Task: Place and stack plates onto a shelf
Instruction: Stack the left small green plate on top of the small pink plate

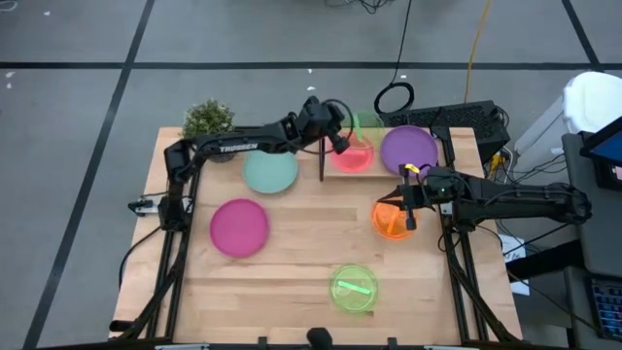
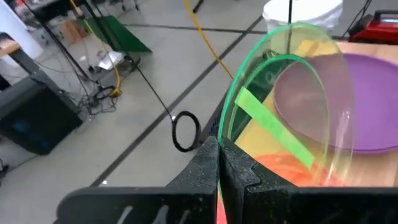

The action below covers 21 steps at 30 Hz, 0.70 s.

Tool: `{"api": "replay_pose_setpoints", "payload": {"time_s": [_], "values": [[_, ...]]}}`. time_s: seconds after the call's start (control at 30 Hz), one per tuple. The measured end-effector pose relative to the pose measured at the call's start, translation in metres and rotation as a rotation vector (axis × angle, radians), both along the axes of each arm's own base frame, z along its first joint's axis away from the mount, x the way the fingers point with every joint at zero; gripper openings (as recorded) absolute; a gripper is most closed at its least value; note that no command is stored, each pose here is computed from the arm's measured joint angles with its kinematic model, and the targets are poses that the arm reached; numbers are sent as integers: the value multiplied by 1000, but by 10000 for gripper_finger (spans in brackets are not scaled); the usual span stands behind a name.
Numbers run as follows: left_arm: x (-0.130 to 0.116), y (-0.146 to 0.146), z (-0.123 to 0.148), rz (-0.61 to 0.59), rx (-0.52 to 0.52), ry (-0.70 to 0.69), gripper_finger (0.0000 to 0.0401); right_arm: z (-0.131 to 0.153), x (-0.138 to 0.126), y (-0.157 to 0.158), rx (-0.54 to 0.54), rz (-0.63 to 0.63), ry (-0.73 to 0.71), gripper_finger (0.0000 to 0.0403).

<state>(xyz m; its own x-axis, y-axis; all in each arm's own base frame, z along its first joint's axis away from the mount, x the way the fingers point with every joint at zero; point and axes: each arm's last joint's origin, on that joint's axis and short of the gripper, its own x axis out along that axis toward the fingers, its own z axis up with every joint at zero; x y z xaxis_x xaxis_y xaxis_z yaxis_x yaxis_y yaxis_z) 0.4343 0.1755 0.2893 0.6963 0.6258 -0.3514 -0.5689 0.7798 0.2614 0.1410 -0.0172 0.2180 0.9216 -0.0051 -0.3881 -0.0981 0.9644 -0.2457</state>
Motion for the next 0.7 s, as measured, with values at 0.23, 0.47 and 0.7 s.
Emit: {"api": "replay_pose_setpoints", "payload": {"time_s": [0.23, 0.47, 0.7], "values": [[-5, 19, 30, -14, -63, 78, 0, 1, 1, 0, -2, 0, -16, 0], [-6, 31, 30, -44, -87, 123, 0, 2, 1, 0, -12, 2, -27, 0], [0, 22, 19, -57, -164, 131, 0, 3, 1, 0, -13, 2, -29, 0]]}}
